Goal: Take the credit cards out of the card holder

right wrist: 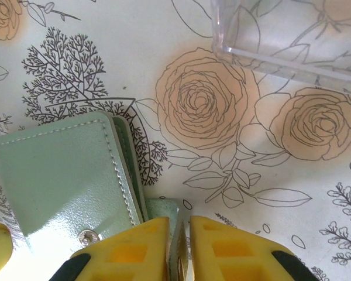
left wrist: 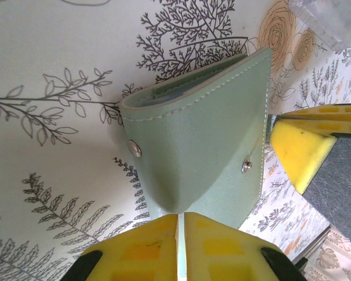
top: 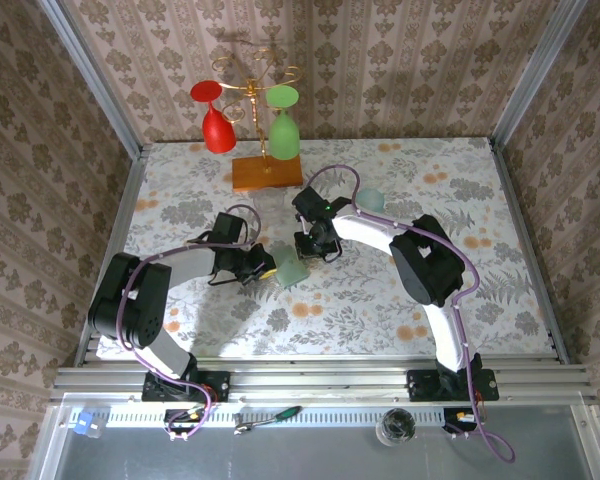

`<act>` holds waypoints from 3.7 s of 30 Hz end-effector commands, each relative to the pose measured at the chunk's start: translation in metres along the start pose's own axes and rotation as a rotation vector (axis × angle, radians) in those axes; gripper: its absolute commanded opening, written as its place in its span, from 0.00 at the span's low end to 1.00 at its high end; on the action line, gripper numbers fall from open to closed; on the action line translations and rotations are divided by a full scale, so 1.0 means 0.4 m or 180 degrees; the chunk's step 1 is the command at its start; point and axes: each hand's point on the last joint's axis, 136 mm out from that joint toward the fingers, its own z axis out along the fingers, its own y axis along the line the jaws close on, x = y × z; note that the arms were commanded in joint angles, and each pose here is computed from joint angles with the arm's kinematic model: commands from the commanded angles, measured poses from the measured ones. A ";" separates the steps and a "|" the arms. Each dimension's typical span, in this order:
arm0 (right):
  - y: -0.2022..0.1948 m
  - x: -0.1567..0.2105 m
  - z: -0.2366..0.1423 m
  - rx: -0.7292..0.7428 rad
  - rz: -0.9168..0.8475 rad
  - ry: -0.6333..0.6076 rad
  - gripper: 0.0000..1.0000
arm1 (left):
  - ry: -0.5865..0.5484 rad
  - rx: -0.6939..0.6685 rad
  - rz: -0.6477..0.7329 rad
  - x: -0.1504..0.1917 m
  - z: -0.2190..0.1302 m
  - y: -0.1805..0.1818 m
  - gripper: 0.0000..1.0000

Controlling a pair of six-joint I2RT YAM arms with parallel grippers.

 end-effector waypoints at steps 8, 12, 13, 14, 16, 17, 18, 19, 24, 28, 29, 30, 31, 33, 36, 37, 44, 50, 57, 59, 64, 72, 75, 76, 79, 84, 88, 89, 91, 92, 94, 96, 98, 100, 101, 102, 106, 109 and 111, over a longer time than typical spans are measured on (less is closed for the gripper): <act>-0.006 0.031 0.029 -0.0133 0.0139 0.0185 0.17 | -0.0088 0.0048 -0.0108 -0.003 -0.005 0.008 0.11; -0.010 0.039 0.033 -0.0133 0.0159 0.0202 0.17 | -0.0128 0.0063 -0.0098 -0.009 -0.009 0.001 0.11; -0.010 0.040 0.032 -0.0131 0.0161 0.0194 0.16 | -0.0141 0.0062 -0.0099 -0.010 -0.011 0.000 0.11; -0.014 0.042 0.030 -0.0117 0.0172 0.0183 0.13 | -0.0155 0.0068 -0.0090 -0.012 -0.013 -0.003 0.11; -0.018 0.042 0.021 -0.0101 0.0174 0.0134 0.10 | -0.0170 0.0077 -0.0085 -0.015 -0.015 -0.006 0.11; -0.020 0.037 0.010 -0.0096 0.0179 0.0080 0.08 | -0.0179 0.0078 -0.0080 -0.017 -0.016 -0.007 0.11; -0.021 0.036 0.002 -0.0095 0.0184 0.0047 0.06 | -0.0190 0.0084 -0.0077 -0.019 -0.018 -0.010 0.11; -0.024 0.034 -0.005 -0.0098 0.0194 0.0028 0.04 | -0.0201 0.0091 -0.0067 -0.022 -0.019 -0.014 0.11; -0.060 0.042 -0.043 -0.0029 0.0286 -0.0052 0.01 | -0.0232 0.0106 -0.0018 -0.041 -0.019 -0.030 0.11; -0.092 0.050 -0.077 -0.0019 0.0358 -0.0100 0.00 | -0.0215 0.0121 0.0027 -0.055 -0.015 -0.045 0.11; -0.097 0.051 -0.090 -0.0023 0.0368 -0.0127 0.00 | -0.0213 0.0124 0.0042 -0.058 -0.013 -0.048 0.11; -0.102 0.054 -0.100 -0.0015 0.0365 -0.0132 0.00 | -0.0211 0.0129 0.0052 -0.061 -0.011 -0.052 0.11; -0.106 0.057 -0.110 -0.0003 0.0363 -0.0136 0.00 | -0.0211 0.0131 0.0062 -0.064 -0.011 -0.055 0.11; -0.112 0.062 -0.132 0.0024 0.0351 -0.0162 0.00 | -0.0202 0.0137 0.0083 -0.069 -0.009 -0.062 0.10; -0.115 0.068 -0.162 0.0057 0.0347 -0.0197 0.00 | -0.0190 0.0149 0.0099 -0.078 -0.005 -0.070 0.09; -0.115 0.068 -0.172 0.0063 0.0351 -0.0219 0.00 | -0.0179 0.0150 0.0101 -0.079 -0.002 -0.073 0.08; -0.087 0.051 -0.231 -0.0077 0.0415 -0.0394 0.00 | -0.0116 0.0088 0.0182 -0.067 0.004 -0.097 0.06; -0.036 0.045 -0.235 -0.0249 0.0339 -0.0346 0.00 | -0.0123 0.0066 0.0151 -0.070 0.007 -0.086 0.05; 0.029 0.036 -0.249 -0.0492 0.0291 -0.0347 0.00 | -0.0181 0.0033 0.0145 -0.069 -0.010 -0.079 0.05; 0.046 0.028 -0.262 -0.0570 0.0304 -0.0388 0.00 | -0.0214 0.0020 0.0143 -0.072 -0.020 -0.077 0.05; 0.055 0.023 -0.278 -0.0575 0.0323 -0.0437 0.00 | -0.0289 -0.0034 0.0153 -0.083 -0.042 -0.071 0.04; -0.016 0.051 -0.270 -0.0110 0.0244 -0.0371 0.00 | 0.0005 -0.0018 0.0320 -0.045 0.010 -0.102 0.02; -0.060 0.073 -0.262 0.0161 0.0191 -0.0309 0.00 | 0.0057 -0.0099 0.0275 -0.042 0.026 -0.083 0.00; -0.075 0.081 -0.256 0.0237 0.0183 -0.0279 0.00 | 0.0114 -0.0122 0.0309 -0.024 0.038 -0.085 0.00; -0.114 0.107 -0.239 0.0417 0.0167 -0.0209 0.00 | 0.0160 -0.0194 0.0287 -0.010 0.048 -0.068 0.00; -0.166 0.136 -0.209 0.0665 0.0145 -0.0126 0.00 | 0.0199 -0.0269 0.0262 0.001 0.054 -0.045 0.00; -0.200 0.150 -0.182 0.0858 0.0106 -0.0052 0.00 | 0.0224 -0.0347 0.0234 0.010 0.058 -0.024 0.00; -0.208 0.152 -0.174 0.0902 0.0098 -0.0032 0.00 | 0.0228 -0.0360 0.0228 0.011 0.058 -0.020 0.00; -0.221 0.156 -0.161 0.0977 0.0080 -0.0009 0.00 | 0.0234 -0.0392 0.0230 0.014 0.059 -0.012 0.00; -0.227 0.157 -0.154 0.1010 0.0071 -0.0006 0.00 | 0.0237 -0.0407 0.0226 0.014 0.059 -0.009 0.00; -0.236 0.158 -0.143 0.1065 0.0061 0.0007 0.00 | 0.0243 -0.0419 0.0224 0.016 0.060 -0.006 0.00; -0.243 0.159 -0.130 0.1095 0.0053 0.0021 0.00 | 0.0257 -0.0434 0.0220 0.019 0.062 -0.001 0.00; -0.247 0.158 -0.119 0.1122 0.0041 0.0025 0.00 | 0.0270 -0.0441 0.0217 0.021 0.065 0.002 0.00; -0.253 0.159 -0.107 0.1153 0.0036 0.0038 0.00 | 0.0289 -0.0442 0.0209 0.023 0.070 0.006 0.00; -0.258 0.161 -0.099 0.1173 0.0033 0.0053 0.00 | 0.0306 -0.0453 0.0195 0.026 0.073 0.011 0.00; -0.261 0.162 -0.093 0.1187 0.0031 0.0063 0.00 | 0.0313 -0.0460 0.0187 0.026 0.076 0.014 0.00; -0.271 0.176 -0.068 0.1275 -0.0013 0.0113 0.00 | 0.0356 -0.0508 0.0162 0.034 0.085 0.032 0.00; -0.280 0.185 -0.054 0.1320 -0.0021 0.0135 0.00 | 0.0378 -0.0546 0.0135 0.039 0.088 0.044 0.00; -0.289 0.193 -0.047 0.1354 -0.0016 0.0156 0.00 | 0.0384 -0.0555 0.0125 0.040 0.089 0.047 0.00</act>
